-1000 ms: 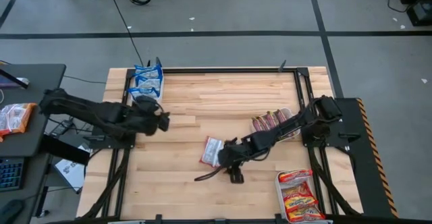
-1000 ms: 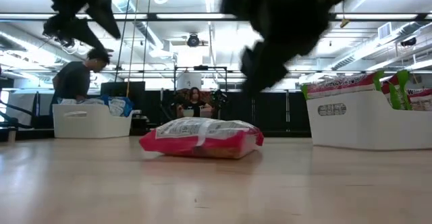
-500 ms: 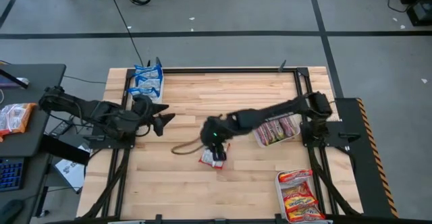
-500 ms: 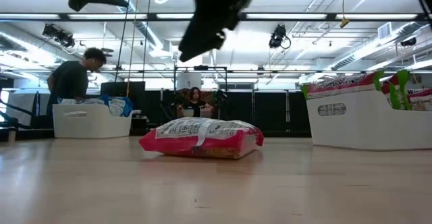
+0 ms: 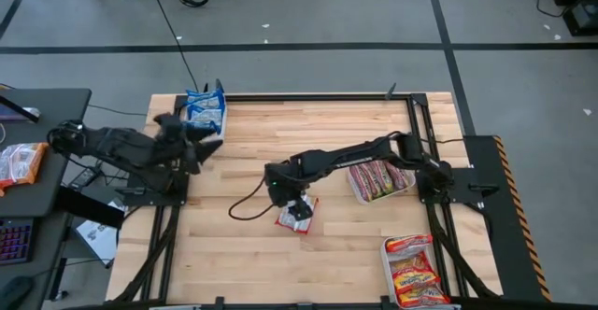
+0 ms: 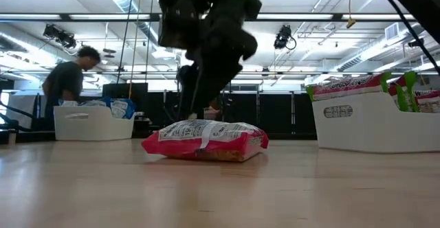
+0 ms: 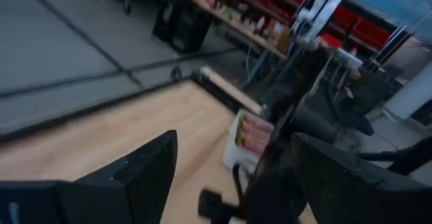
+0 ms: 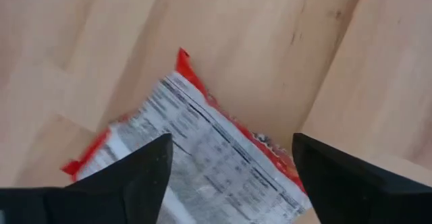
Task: Sort Maruchan noodles
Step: Put the orange noodle pack into the bottom white bin
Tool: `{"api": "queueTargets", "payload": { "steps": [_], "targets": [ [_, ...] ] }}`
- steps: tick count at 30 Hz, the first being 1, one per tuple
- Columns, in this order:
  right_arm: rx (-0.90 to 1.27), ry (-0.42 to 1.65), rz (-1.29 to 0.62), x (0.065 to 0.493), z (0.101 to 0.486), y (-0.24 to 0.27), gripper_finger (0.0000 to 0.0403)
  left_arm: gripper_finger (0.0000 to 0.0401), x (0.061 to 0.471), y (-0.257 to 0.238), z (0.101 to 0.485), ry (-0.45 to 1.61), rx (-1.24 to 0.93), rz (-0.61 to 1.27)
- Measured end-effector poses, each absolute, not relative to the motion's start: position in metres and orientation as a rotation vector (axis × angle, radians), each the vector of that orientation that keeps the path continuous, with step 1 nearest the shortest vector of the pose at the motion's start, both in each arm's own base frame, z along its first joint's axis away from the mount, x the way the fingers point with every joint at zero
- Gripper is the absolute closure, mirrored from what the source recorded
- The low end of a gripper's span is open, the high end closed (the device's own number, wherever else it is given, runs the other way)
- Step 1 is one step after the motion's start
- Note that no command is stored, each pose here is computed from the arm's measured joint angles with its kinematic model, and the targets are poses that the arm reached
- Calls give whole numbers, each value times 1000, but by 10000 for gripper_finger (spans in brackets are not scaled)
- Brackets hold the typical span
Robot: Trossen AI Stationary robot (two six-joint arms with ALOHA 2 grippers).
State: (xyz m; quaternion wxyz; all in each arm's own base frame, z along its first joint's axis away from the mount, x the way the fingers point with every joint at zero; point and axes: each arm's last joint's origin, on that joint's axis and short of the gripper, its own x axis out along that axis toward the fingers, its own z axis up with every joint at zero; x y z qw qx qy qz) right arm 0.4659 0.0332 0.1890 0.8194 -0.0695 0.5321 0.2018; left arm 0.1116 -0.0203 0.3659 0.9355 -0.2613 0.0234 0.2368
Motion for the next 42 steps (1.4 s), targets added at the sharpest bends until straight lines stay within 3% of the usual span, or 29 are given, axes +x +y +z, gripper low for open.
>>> {"api": "queueTargets", "payload": {
  "steps": [6,13,18,24,27,35,42],
  "targets": [
    [-119,1179,484,471,161,17,81,111,101,-15,377,-35,-488,525],
    [-15,1231,549,470,141,3,121,111,103,-15,376,-35,-486,537],
    [-45,1245,531,468,144,4,193,111,103,-15,376,-37,-493,536],
    [-97,1263,462,465,155,20,331,111,104,-16,377,-35,-518,512],
    [-98,1254,428,462,169,34,384,111,106,-17,376,-26,-518,494],
    [-88,1098,194,433,255,85,385,111,116,-23,372,39,-493,423],
    [63,964,51,365,333,151,385,111,132,-30,366,106,-454,393]
  ]
}}
